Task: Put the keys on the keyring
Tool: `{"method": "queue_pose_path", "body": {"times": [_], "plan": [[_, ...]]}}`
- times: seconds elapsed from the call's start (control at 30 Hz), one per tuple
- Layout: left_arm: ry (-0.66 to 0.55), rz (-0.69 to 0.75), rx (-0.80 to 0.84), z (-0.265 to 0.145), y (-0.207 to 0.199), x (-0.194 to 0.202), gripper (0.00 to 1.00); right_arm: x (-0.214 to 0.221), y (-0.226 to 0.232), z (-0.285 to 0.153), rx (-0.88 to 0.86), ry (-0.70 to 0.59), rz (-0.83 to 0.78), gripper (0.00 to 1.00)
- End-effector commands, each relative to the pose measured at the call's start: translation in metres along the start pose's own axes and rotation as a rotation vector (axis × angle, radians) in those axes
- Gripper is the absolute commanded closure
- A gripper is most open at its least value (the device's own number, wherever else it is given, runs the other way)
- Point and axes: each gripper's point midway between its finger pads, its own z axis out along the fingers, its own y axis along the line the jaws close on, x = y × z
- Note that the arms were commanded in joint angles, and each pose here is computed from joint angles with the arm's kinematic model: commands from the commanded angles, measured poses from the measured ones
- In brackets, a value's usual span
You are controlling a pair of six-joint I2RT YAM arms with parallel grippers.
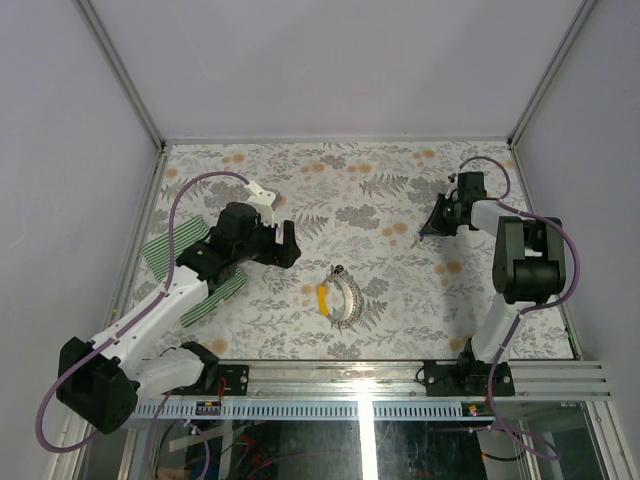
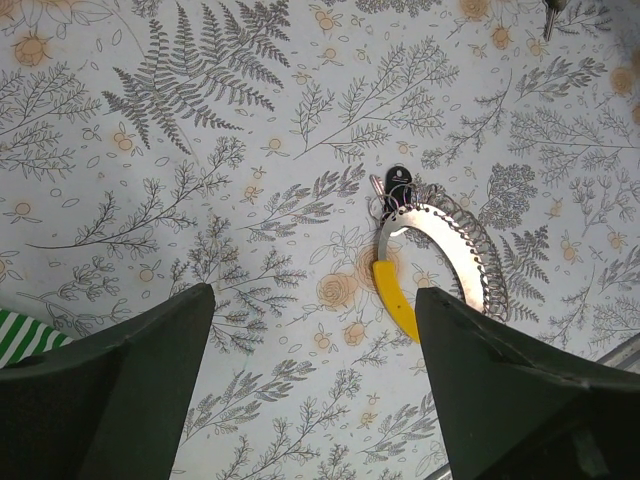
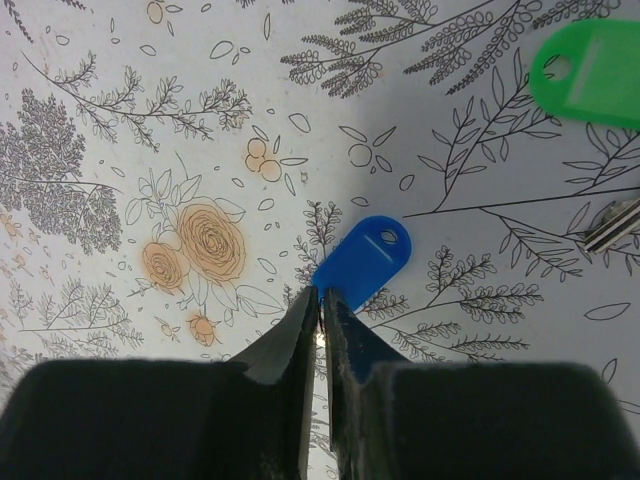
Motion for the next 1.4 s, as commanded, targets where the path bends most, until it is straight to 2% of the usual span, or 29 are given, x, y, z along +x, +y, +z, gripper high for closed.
{"method": "queue_pose_path", "body": {"times": [0.0, 0.17, 0.4, 0.57, 0.77, 0.97, 1.2, 1.37], "plan": [[-0.05, 0.024, 0.025, 0.002, -0.004, -0.016, 0.17, -0.013, 0.008, -0.002, -0.027, -0.026, -0.021, 0.91], [-0.051, 0.024, 0.026, 0.002, -0.004, -0.016, 0.18, -0.018, 0.01, -0.009, -0.026, -0.044, -0.031, 1.0], [-0.048, 0.024, 0.03, 0.003, -0.005, -0.015, 0.19, -0.021, 0.013, -0.027, -0.003, -0.087, -0.04, 1.0], [-0.06, 0.024, 0.028, 0.001, -0.005, -0.018, 0.2, -0.013, 0.026, -0.057, 0.025, -0.144, -0.072, 1.0], [-0.073, 0.036, 0.013, -0.001, -0.002, -0.021, 0.21, 0.039, 0.045, -0.089, 0.094, -0.117, -0.199, 1.0], [-0.085, 0.031, 0.025, -0.003, -0.004, -0.021, 0.2, 0.096, 0.049, -0.126, 0.104, -0.079, -0.254, 1.0], [-0.072, 0.029, 0.02, -0.002, -0.003, -0.018, 0.2, 0.159, 0.05, -0.168, 0.118, 0.071, -0.277, 1.0], [-0.054, 0.035, 0.011, -0.001, -0.001, -0.015, 0.2, 0.198, 0.04, -0.185, 0.164, 0.233, -0.277, 1.0]]}}
